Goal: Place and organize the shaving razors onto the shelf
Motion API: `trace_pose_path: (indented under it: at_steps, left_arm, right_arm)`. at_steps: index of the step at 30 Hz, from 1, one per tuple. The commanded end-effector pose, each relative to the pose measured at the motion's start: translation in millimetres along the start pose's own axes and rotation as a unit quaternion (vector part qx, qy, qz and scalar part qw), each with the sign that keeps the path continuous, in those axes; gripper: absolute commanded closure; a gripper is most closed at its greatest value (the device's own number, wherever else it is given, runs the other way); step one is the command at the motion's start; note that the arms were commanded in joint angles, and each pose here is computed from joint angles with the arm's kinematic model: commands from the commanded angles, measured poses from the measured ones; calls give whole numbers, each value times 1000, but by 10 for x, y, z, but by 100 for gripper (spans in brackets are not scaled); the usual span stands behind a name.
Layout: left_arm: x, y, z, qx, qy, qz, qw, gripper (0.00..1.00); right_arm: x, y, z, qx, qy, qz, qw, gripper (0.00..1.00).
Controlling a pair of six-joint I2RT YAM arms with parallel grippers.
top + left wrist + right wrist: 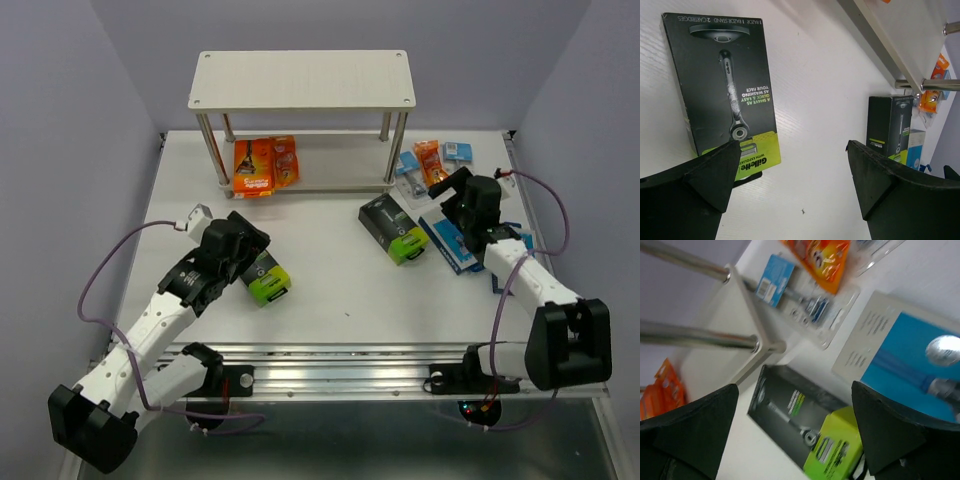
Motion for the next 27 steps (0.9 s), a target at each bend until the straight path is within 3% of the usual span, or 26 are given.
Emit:
trace_pose_path:
  at_steps: [1, 5, 12, 18, 24, 27]
  left_arm:
    - [43, -204, -217, 6, -35, 34, 999, 1]
    - [58, -212, -255, 12, -44, 32, 998, 1]
    - [125, -135, -310, 29, -70, 21, 997, 1]
    - [136, -116, -326, 36, -72, 10, 997, 1]
    - [115, -100, -292, 37, -59, 0, 998, 1]
    - [117, -87, -282, 44, -59, -2, 997, 1]
  right_arm:
    - [-366, 44, -309, 63, 48, -12, 997, 0]
    - [-871, 36, -506, 66, 97, -23, 993, 0]
    - [-1593, -28, -560, 104, 114, -14, 988, 0]
    - [-1931, -97, -609, 116, 88, 11, 989, 0]
    - [-2112, -217, -530, 106, 102, 33, 989, 1]
    - [-2172, -249, -482, 98, 111, 31, 988, 10]
Point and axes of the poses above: each gripper's point midway between its finger pads, its own x axis back along the fingers, its own y axis along the line the jaws close on, z = x × y, the point moved 7 cm from there along x, back along the fingers, and after that the axes turned 13 degrees about -x, right-handed, at the moved point
